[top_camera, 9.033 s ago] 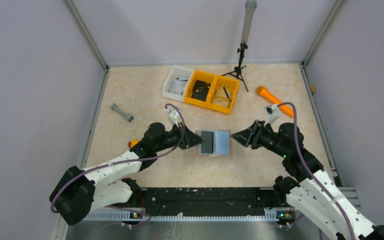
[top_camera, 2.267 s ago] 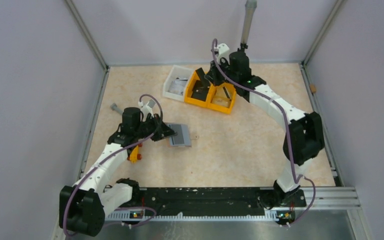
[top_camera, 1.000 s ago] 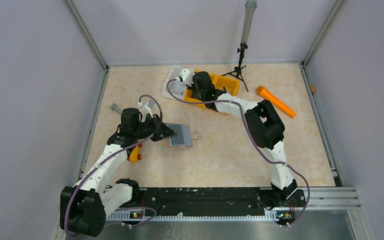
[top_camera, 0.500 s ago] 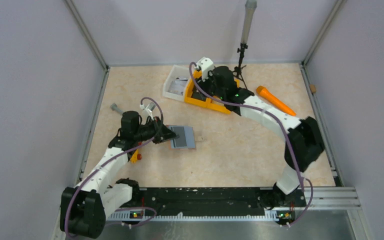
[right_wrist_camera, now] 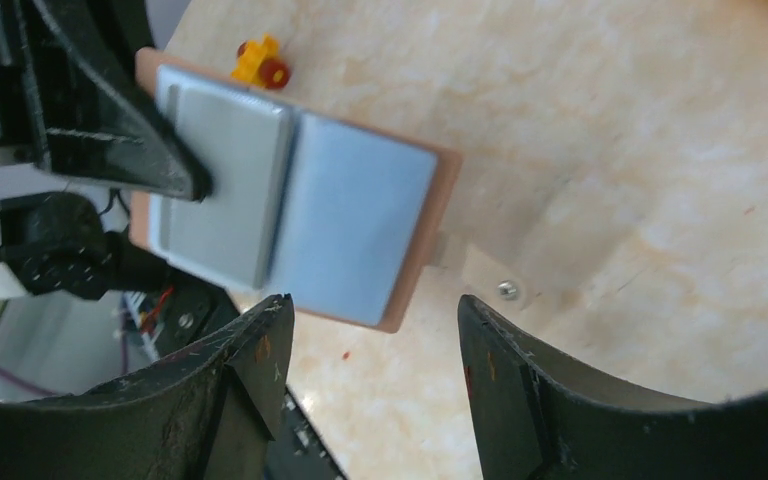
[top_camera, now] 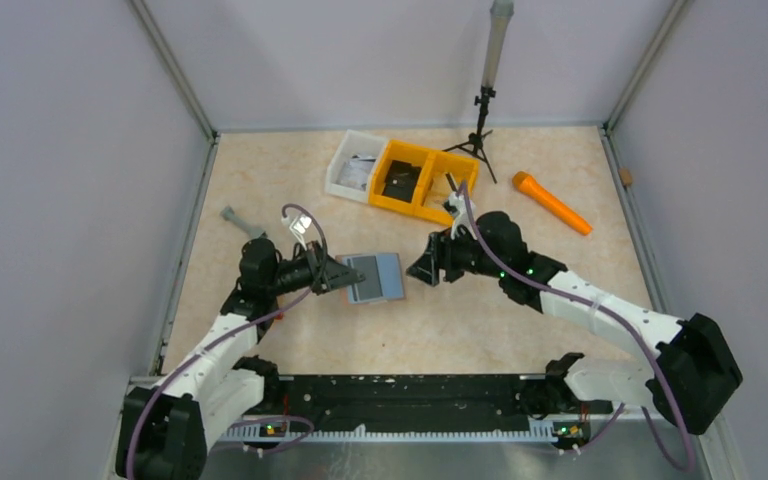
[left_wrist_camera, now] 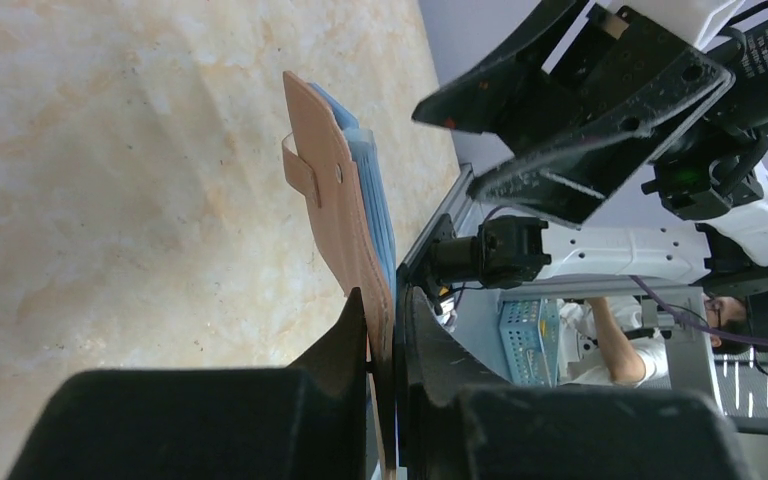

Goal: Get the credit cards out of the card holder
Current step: Remove the credit card from the card holder.

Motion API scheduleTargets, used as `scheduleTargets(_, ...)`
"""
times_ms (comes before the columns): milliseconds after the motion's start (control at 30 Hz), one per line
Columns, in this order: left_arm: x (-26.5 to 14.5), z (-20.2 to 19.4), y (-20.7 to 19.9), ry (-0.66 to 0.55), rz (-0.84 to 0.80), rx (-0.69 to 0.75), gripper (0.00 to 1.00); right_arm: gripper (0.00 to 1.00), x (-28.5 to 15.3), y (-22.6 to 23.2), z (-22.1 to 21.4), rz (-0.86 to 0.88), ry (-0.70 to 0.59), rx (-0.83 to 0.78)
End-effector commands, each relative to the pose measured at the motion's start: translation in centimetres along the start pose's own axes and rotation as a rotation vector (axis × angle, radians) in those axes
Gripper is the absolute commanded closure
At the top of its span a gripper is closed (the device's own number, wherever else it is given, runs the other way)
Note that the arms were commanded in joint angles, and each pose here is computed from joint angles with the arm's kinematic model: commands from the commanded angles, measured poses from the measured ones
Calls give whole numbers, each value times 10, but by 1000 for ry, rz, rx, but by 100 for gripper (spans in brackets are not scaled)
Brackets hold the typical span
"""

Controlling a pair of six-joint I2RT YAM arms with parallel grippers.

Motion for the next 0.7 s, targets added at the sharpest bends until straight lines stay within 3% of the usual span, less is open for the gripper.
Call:
scheduleTargets(0, 7, -8, -10, -26, -100, 53, 95, 37, -18, 36, -12, 138, -19, 102)
scheduleTargets(267, 44, -32, 5, -9, -54, 107, 99, 38, -33, 23, -55, 43, 12, 148)
scheduleTargets(467, 69, -14, 24, 7, 77, 71, 100, 39, -32, 9, -72, -24, 35, 147)
scheduleTargets(667, 104, 13, 28, 53, 82, 75, 100, 39, -25, -6, -64, -138, -4, 116)
Point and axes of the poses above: each gripper's point midway between its finger pads, its own x axis out along the fingers, its own y axis along the line the jaws close on, z = x × y, the point moved 5 cm from there along -x, back along the fingers, and after that the axes turned 5 degrees about -x, right-handed, at the moved point
